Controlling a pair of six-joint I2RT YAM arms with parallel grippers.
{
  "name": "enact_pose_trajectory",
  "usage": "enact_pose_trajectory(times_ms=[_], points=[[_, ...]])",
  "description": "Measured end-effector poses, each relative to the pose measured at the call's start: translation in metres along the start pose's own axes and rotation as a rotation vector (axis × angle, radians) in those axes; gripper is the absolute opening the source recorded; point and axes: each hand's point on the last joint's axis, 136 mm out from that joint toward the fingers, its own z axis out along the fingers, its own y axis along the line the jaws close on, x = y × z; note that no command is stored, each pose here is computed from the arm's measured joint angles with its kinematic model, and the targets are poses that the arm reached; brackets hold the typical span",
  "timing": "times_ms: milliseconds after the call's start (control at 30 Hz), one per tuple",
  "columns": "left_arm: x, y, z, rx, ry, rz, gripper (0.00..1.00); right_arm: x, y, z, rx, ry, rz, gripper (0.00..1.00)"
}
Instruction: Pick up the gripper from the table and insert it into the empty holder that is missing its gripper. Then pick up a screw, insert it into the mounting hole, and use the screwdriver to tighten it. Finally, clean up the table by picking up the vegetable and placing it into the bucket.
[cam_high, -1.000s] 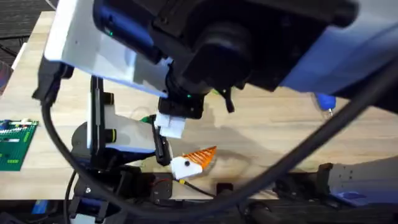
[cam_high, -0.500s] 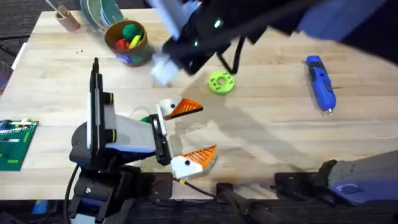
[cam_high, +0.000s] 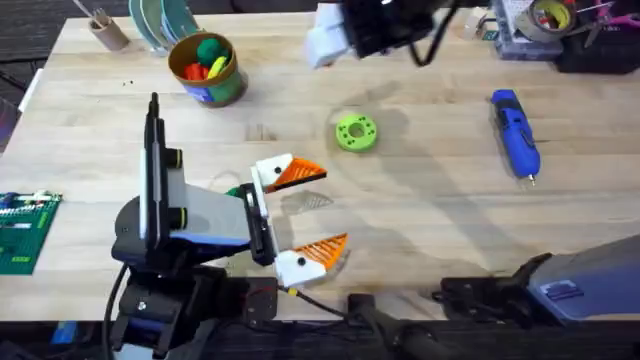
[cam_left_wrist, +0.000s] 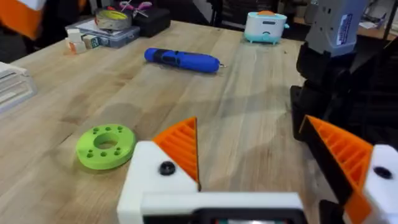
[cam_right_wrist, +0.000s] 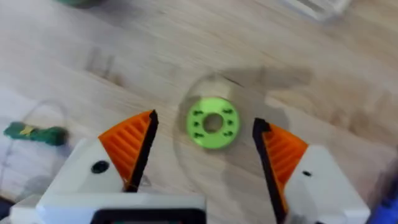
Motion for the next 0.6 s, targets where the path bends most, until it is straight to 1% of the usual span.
enact_pose_trajectory(times_ms=[100,133,233,300,333,400,500,600], points=[[0.0,0.0,0.0,0.0,0.0,0.0,0.993,0.008,-0.038,0.0,0.057,0.051,0.108,0.99],[0.0,0.0,0.0,0.001,0.0,-0.004,0.949,0.011,-0.05,-0.002,0.075,0.064,0.14,0.99],[0.0,0.0,0.0,0.0,0.0,0.0,0.498,0.017,-0.087,-0.016,0.124,0.075,0.234,0.99],[0.0,0.0,0.0,-0.001,0.0,0.0,0.171,0.021,-0.111,-0.032,0.153,0.065,0.296,0.991],[0.0,0.0,0.0,-0.001,0.0,0.005,0.041,0.024,-0.122,-0.04,0.168,0.062,0.324,0.991],[0.0,0.0,0.0,-0.001,0.0,0.005,0.007,0.032,-0.141,-0.056,0.196,0.061,0.377,0.992],[0.0,0.0,0.0,-0.001,0.0,0.005,0.005,0.047,-0.166,-0.074,0.232,0.071,0.451,0.992],[0.0,0.0,0.0,-0.001,0.0,0.005,0.005,0.059,-0.182,-0.081,0.223,0.072,0.52,0.992]])
